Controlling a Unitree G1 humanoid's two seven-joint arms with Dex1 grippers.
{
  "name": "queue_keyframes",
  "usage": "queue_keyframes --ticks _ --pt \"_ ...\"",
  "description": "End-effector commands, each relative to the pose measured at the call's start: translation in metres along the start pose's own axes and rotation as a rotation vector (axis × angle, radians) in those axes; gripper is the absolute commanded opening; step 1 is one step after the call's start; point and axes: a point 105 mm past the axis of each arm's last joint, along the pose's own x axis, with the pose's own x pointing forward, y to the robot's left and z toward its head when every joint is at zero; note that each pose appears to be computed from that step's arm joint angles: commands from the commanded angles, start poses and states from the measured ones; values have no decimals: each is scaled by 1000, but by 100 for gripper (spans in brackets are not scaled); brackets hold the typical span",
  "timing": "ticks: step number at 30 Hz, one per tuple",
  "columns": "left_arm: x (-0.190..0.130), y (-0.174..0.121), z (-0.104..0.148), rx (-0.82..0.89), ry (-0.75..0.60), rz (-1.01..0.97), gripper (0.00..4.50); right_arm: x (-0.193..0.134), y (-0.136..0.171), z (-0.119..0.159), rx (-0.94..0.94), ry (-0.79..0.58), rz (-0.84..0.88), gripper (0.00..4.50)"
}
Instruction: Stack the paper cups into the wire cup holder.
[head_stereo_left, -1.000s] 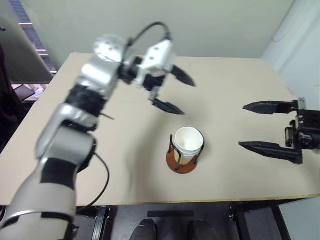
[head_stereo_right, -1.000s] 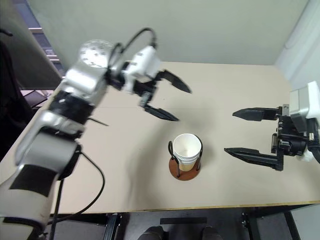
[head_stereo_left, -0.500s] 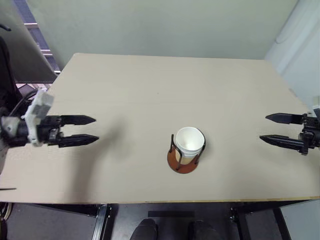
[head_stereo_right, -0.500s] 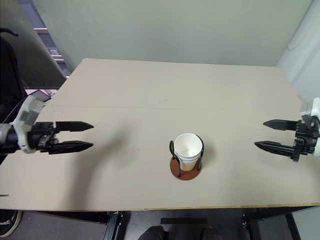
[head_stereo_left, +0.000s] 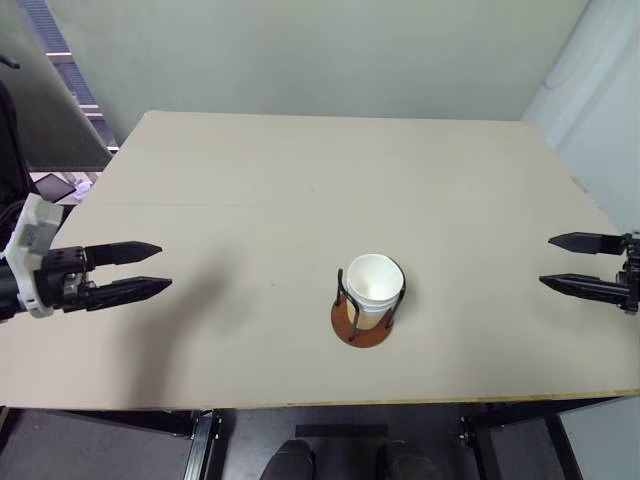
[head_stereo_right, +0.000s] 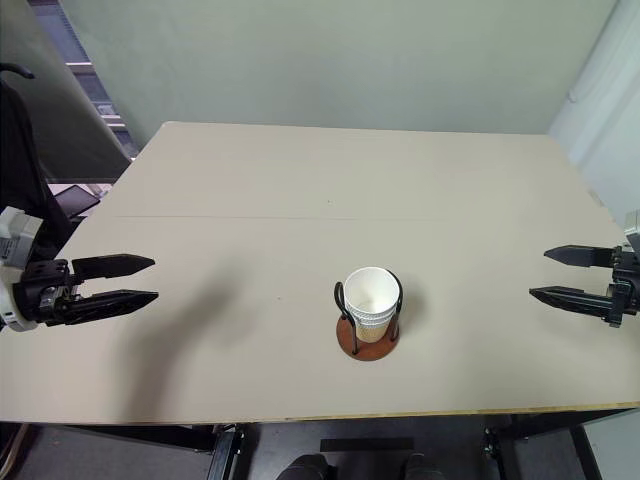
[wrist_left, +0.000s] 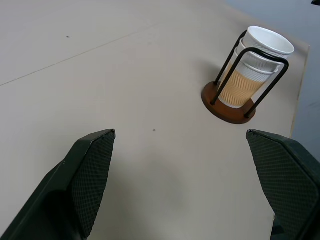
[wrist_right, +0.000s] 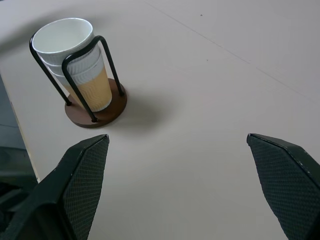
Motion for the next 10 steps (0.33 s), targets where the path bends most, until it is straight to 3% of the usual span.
queue_keyframes --ticks 1,10 --pt "-1 -1 10 45 -10 7 449 -3 -1 12 -52 -10 -9 450" --pt "-3 2 4 40 7 20 449 5 -1 12 -47 -16 -1 450"
